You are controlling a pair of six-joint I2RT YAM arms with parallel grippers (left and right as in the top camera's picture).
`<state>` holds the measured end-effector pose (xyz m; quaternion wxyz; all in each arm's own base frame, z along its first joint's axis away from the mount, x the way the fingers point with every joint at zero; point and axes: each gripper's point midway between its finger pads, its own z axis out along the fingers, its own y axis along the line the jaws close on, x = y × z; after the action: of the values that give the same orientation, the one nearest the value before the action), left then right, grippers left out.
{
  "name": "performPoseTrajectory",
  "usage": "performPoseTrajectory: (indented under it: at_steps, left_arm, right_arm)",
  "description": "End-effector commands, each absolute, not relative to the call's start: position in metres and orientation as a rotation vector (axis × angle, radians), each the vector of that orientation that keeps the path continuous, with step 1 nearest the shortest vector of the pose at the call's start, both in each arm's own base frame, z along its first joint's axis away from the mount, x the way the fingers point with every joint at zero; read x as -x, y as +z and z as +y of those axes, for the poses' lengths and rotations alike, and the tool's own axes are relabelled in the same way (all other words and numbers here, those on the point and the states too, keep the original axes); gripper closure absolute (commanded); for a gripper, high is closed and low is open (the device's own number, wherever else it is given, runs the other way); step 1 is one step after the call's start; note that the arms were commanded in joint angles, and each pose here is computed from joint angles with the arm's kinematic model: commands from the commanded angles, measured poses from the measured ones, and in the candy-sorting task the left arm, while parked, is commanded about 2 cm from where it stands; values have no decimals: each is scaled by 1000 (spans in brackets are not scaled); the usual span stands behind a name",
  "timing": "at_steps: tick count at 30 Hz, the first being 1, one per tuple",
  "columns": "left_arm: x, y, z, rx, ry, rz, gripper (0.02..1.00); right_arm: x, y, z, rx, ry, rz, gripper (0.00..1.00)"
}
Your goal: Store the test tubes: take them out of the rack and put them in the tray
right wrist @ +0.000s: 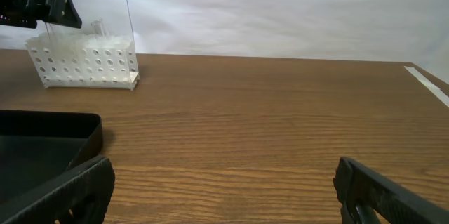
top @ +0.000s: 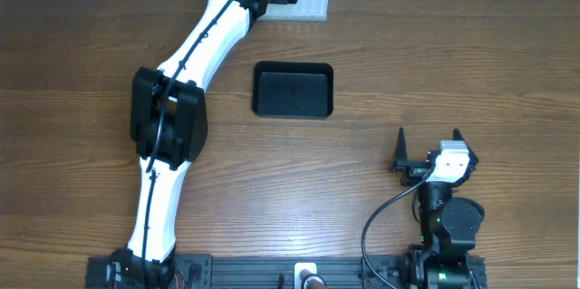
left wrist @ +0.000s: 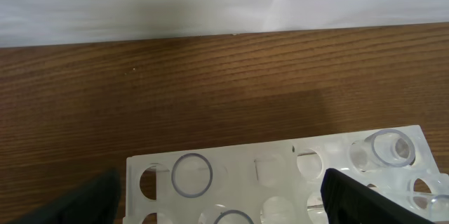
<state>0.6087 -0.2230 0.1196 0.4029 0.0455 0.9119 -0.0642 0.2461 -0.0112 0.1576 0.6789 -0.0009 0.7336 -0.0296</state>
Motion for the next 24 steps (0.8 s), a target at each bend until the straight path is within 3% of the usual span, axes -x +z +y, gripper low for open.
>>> performPoseTrajectory:
  at_steps: [1, 12, 16, 22, 24]
  left_arm:
    - [-612, 117, -224, -124, -143, 2297, 117]
    - [-611, 107, -227, -132, -147, 2315, 137]
    - [-611, 107, -227, -133, -147, 2315, 222]
    - [-611, 107, -227, -132, -147, 2315, 437]
    - [-611, 107, -227, -132, -147, 2315, 450]
  right_arm:
    - [-246, 157, -9, 13, -55, 1646, 9]
    - [-246, 157, -9, 13, -55, 1646, 7]
    - [-246, 157, -9, 13, -55, 1646, 9]
    - [-246, 157, -9, 13, -55, 1646, 7]
    - [-246, 157, -9, 13, -55, 1646, 9]
